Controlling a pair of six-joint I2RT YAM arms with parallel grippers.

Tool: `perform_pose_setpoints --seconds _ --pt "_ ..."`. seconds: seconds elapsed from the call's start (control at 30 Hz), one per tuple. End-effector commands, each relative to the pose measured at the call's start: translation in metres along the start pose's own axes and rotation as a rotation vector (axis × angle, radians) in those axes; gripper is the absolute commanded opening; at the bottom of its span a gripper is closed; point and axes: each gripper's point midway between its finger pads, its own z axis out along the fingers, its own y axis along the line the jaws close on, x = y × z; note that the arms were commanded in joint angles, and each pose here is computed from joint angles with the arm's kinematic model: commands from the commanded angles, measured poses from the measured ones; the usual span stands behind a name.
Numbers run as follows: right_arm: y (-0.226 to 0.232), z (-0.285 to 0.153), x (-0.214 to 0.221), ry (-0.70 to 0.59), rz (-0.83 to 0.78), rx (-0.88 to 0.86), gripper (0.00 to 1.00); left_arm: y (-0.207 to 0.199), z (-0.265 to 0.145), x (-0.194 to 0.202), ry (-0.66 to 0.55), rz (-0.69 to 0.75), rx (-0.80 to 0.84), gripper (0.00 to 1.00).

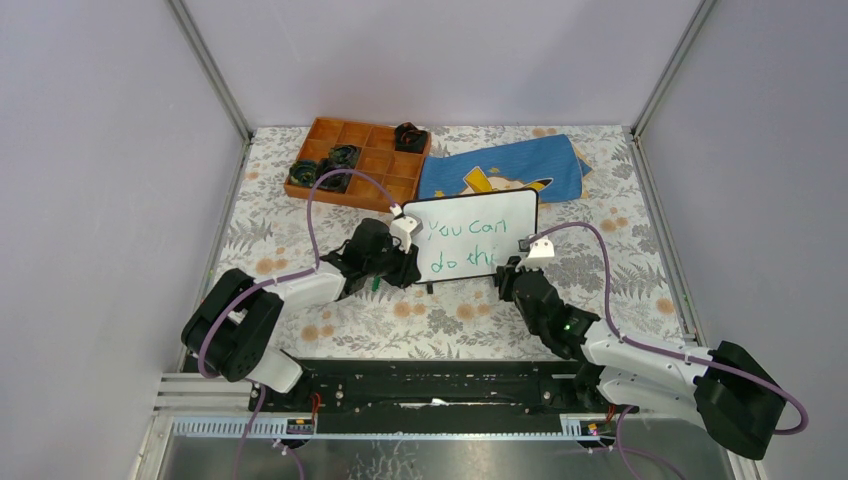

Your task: Write a sentence on the whiteboard

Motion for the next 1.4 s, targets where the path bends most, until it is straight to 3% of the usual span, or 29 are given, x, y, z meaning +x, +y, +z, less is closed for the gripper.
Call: perform_pose_setpoints --seconds 0.0,0.3,0.5,1.37 --pt "-0.003 0.000 0.000 -0.002 0.016 0.010 0.00 0.000 0.002 0.001 0.012 0.028 -0.011 0.40" --pt "0.005 -0.013 -0.033 -0.077 0.071 -0.038 0.00 0.000 0.002 0.001 0.013 0.028 -0.013 0.40" --pt "-0.003 -0.016 -0.051 -0.118 0.052 0.018 0.00 0.000 0.002 0.001 0.011 0.029 -0.012 0.40" --pt "-0.010 0.000 -0.061 -0.118 0.004 0.125 0.00 0.000 0.002 0.001 0.012 0.030 -0.012 0.40"
